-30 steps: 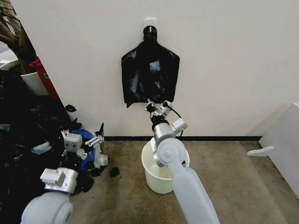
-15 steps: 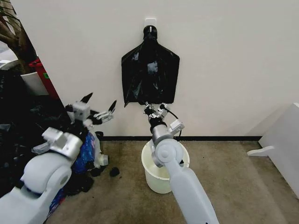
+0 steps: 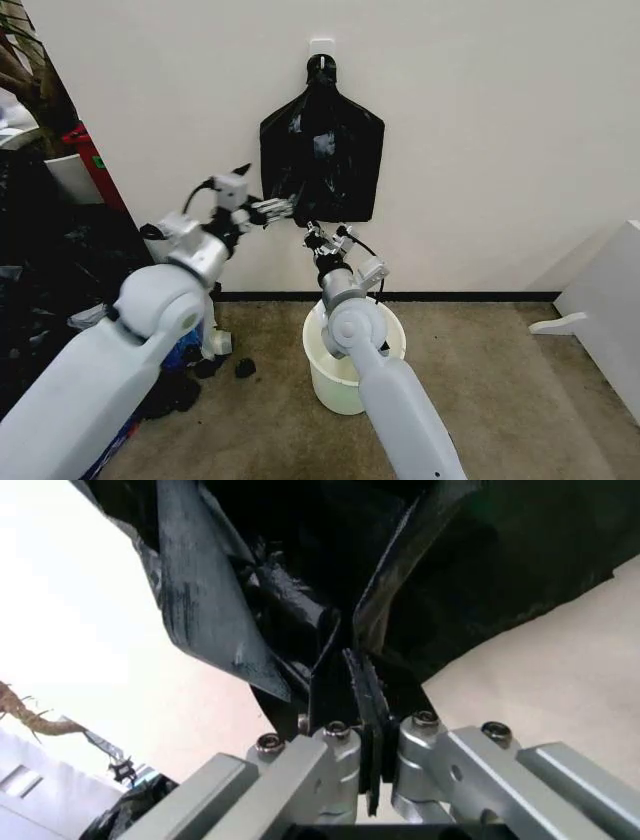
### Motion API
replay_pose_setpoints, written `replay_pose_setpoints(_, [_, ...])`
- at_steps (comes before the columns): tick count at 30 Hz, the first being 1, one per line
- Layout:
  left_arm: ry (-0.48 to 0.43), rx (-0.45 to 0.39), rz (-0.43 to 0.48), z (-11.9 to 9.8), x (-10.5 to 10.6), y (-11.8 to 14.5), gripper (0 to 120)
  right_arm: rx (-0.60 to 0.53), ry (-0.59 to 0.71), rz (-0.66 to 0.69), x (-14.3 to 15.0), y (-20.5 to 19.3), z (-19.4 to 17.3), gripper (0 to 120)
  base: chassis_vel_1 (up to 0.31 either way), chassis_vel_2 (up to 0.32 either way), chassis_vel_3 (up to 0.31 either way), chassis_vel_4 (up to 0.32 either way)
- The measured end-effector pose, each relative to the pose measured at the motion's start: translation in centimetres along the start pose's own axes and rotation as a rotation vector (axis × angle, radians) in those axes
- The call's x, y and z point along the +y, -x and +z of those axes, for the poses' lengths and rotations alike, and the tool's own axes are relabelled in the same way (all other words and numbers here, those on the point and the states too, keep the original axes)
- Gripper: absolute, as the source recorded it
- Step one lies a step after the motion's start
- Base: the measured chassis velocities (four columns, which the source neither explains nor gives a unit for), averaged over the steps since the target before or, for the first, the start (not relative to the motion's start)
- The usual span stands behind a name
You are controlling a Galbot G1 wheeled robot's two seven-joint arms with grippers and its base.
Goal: Place the garbage bag over the trash bin.
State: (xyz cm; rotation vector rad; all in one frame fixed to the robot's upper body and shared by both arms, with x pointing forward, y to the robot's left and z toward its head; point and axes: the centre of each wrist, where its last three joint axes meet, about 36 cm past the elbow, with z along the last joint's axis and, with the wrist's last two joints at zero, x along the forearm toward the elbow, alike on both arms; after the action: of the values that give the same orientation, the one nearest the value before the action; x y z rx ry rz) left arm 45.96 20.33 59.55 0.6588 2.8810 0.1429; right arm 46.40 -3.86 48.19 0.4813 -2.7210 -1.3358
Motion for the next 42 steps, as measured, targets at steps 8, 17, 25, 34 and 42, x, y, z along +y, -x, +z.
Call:
replay_pose_setpoints(8, [-0.002,0.079,-0.029,-1.5,-1.7,2.9,100,0.005,0.001,0.004,-0.2,-0.2,0.3,0,0.000,0.000,0.000,0.000])
replay_pose_setpoints(17, [-0.074,0.159,0.013,-1.7,-3.0,4.5,100,0.017,0.002,-0.003,-0.2,-0.5,0.8,0,0.000,0.000,0.000,0.000])
replay_pose_setpoints(25, [-0.086,0.176,-0.004,-0.9,-2.6,6.2,100,0.015,0.006,-0.014,0.0,-0.6,0.8,0,0.000,0.000,0.000,0.000])
replay_pose_setpoints(34, [-0.060,0.158,-0.055,-0.8,-0.9,6.3,100,0.017,0.008,-0.009,-0.3,-0.6,0.9,0,0.000,0.000,0.000,0.000])
replay_pose_setpoints(42, [0.014,0.122,-0.120,-0.9,-0.1,8.0,100,0.021,0.010,-0.005,-0.6,-0.8,1.1,0,0.000,0.000,0.000,0.000])
